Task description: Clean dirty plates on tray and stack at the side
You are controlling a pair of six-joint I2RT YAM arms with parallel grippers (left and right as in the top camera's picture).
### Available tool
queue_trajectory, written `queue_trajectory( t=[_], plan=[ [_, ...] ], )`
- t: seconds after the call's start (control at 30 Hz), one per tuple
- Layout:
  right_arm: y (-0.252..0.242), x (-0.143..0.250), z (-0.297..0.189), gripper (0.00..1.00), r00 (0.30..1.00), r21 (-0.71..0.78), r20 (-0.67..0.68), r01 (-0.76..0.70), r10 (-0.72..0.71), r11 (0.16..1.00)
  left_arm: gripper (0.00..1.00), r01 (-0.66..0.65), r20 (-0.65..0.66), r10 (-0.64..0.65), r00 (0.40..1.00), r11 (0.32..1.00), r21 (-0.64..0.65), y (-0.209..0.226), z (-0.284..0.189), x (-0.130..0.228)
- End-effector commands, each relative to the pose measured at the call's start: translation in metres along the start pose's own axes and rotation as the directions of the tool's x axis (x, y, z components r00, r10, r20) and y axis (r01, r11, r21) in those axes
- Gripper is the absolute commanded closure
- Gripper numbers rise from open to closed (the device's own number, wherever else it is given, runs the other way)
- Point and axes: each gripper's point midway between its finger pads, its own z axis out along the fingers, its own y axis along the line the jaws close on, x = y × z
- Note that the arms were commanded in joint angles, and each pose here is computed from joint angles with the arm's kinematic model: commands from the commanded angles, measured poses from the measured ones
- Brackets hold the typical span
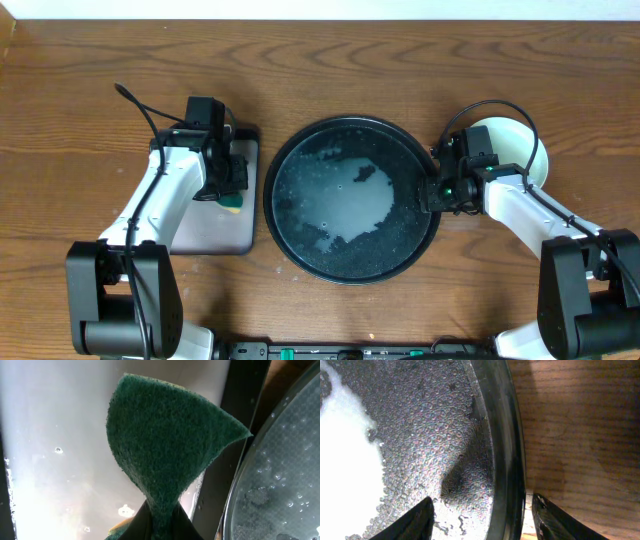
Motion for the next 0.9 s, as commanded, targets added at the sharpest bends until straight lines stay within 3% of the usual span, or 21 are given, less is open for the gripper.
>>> queue_trajectory(
  t=[0.0, 0.87],
  plan=[
    [0.003, 0.003, 0.002, 0.4, 1.0, -0.011, -0.008, 0.016, -0.016, 1.0, 0.93, -0.023, -0.005, 0.023, 1.0, 1.0, 0.001, 0.0, 0.001, 0.001],
    [0.003, 0.003, 0.002, 0.39, 1.0, -0.011, -0.005, 0.017, -0.017, 1.0, 0.93, -0.013, -0.049, 0.018, 0.999, 0.995, 0.1, -0.014, 0.015, 0.02]
  ],
)
